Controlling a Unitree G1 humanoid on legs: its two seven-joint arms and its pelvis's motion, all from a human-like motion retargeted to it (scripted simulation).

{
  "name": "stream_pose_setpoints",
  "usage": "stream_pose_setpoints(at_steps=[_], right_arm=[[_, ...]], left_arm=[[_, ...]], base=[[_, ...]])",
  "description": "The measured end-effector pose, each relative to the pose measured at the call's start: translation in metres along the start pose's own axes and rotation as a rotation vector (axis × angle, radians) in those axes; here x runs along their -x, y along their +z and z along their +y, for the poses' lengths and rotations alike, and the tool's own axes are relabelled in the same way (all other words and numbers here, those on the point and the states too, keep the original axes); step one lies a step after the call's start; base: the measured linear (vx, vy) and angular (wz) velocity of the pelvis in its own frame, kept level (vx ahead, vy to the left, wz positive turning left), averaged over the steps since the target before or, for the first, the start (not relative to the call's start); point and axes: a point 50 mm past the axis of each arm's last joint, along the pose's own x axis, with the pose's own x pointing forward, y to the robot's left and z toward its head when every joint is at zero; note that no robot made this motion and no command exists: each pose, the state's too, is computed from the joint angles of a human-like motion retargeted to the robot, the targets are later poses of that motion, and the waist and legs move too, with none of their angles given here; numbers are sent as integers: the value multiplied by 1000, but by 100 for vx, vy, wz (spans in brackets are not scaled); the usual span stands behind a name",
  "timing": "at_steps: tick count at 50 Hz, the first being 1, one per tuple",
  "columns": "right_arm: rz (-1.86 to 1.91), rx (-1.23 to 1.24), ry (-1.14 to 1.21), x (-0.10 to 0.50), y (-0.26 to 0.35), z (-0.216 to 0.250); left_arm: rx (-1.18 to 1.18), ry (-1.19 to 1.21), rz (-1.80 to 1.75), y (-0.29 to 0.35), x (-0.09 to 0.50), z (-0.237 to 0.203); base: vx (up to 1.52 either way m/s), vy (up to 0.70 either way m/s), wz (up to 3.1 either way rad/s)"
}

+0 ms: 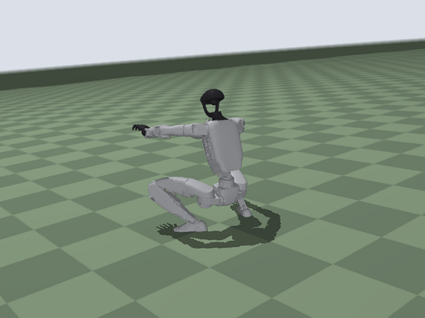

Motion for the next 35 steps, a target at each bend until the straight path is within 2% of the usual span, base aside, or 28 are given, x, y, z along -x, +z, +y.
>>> stream_pose_setpoints(at_steps=[8, 35], right_arm=[[-32, 11, 55, -4, 19, 25], [-44, 24, 90, 0, 16, 30]], left_arm=[[-2, -58, -8, 6, 7, -28], [7, -85, -12, 5, 10, -30]], base=[[-1, -1, -6], [0, 0, 3]])
